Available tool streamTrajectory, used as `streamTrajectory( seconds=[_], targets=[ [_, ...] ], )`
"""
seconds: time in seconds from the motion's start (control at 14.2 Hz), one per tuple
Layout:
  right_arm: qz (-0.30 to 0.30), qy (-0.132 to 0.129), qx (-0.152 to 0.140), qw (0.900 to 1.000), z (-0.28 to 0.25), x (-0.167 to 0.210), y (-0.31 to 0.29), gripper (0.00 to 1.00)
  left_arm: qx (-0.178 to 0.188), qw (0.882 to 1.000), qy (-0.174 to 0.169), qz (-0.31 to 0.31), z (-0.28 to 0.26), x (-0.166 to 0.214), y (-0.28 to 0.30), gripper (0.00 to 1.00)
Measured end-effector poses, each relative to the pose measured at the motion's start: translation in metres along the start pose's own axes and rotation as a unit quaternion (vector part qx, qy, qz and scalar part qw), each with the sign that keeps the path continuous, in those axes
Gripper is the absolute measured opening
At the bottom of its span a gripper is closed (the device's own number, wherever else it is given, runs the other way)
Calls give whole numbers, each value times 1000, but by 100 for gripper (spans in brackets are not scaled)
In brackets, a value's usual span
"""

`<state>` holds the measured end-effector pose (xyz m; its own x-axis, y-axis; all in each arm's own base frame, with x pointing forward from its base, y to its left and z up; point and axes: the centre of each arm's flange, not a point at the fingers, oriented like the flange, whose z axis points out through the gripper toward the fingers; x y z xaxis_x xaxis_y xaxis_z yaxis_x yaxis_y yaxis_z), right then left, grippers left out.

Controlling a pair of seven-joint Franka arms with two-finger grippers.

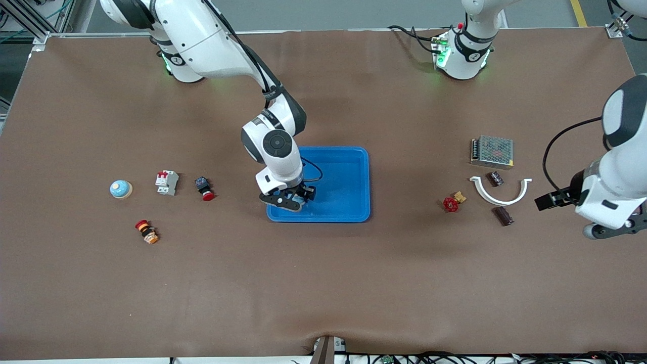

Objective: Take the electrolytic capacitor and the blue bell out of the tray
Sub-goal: 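Release the capacitor by the arch while the right gripper grasps the bell, then lift the second bell with the right gripper and carry it toward the buttons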

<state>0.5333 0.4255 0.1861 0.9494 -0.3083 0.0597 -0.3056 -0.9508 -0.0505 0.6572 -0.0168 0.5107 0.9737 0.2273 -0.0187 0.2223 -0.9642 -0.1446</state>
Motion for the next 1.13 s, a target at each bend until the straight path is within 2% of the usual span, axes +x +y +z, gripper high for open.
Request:
streamTrajectory(
  seconds=[0.14, 0.28, 0.42, 0.56, 0.78, 0.99, 1.13],
  targets=[
    [-1, 3, 4, 1000, -4, 2, -3, 67, -35, 999, -5, -18, -15, -3, -14, 100],
    [-7, 6, 7, 1000, -9, 7, -5, 67, -70, 997, -10, -42, -26, -2, -39, 100],
    [-13, 8, 7, 1000, -11, 10, -5, 67, -82, 995, -12, -46, -30, -1, -58, 100],
    [-16, 7, 4, 1000, -11, 10, -5, 67, -81, 996, -4, -39, -44, -6, -56, 100],
    [-37, -2, -9, 999, -13, 9, -5, 67, -67, 997, 27, -12, -87, -31, -21, 100],
    [-98, -14, -29, 995, -39, 20, -2, 67, -42, 998, 51, 2, -118, -58, 5, 100],
    [-148, -21, -39, 988, -75, 43, 12, 67, -27, 998, 58, 10, -129, -73, 10, 100]
  ],
)
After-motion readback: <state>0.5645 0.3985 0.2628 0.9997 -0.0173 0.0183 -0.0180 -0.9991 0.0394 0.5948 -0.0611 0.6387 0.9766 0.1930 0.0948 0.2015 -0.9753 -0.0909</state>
